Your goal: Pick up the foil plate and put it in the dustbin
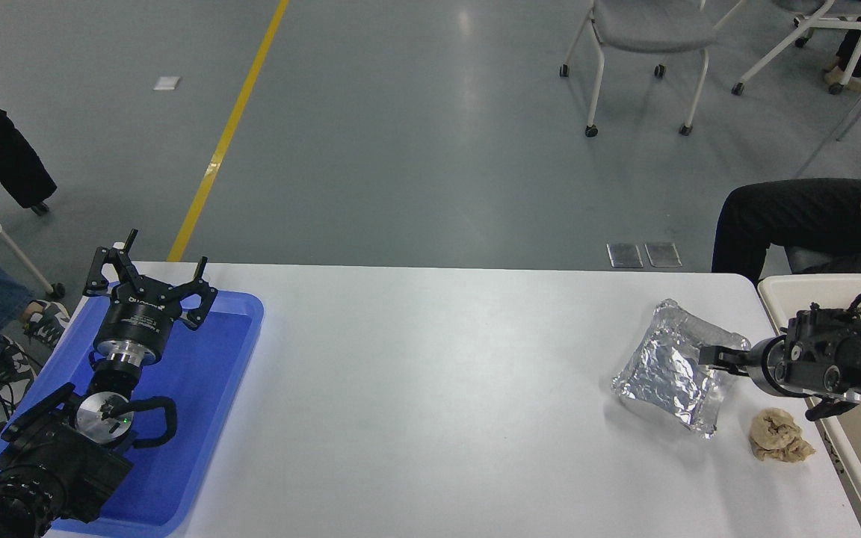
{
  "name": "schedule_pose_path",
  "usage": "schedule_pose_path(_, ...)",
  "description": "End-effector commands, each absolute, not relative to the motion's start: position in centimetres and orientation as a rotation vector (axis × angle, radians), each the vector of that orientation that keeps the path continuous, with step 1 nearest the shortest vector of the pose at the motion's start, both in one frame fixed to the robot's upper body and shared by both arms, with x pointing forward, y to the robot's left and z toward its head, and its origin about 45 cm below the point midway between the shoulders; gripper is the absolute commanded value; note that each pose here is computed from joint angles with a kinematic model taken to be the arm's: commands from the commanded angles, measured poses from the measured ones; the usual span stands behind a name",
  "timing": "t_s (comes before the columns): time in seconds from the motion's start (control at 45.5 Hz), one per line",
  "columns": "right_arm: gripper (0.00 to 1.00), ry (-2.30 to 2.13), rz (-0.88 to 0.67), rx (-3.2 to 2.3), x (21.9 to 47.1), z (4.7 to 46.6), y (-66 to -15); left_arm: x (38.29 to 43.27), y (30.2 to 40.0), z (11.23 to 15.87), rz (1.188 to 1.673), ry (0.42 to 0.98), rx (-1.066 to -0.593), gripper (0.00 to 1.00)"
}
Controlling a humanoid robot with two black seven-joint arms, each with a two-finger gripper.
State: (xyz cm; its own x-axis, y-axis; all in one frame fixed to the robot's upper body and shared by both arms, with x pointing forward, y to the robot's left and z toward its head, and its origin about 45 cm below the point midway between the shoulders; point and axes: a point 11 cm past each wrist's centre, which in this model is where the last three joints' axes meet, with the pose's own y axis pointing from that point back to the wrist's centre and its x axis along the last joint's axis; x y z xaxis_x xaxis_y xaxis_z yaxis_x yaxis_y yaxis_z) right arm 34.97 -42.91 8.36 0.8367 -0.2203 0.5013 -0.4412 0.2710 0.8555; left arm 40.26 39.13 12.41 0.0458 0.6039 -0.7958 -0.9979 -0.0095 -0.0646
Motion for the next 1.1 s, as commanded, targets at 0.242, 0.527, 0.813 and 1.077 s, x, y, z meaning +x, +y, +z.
schedule_pose_path(0.242,0.73,-0.616,0.157,1.323,34.2,6.3,-42.1,40.26,39.15,12.42,1.427,0.668,-0.767,1.00)
schedule_pose_path(0.527,0.33,-0.602,0.149,1.334,33.7,5.8,-41.9,40.26,39.15,12.42,1.427,0.668,-0.767,1.00)
schedule_pose_path(0.813,0.00,-0.613,0.173,1.345,34.3,6.0,-41.3,40.26,39.15,12.42,1.427,0.668,-0.767,1.00)
schedule_pose_path(1.077,0.00,-0.624,0.198,1.349,35.4,7.7,-41.4,40.27,39.07,12.39,1.426,0.669,-0.767,1.00)
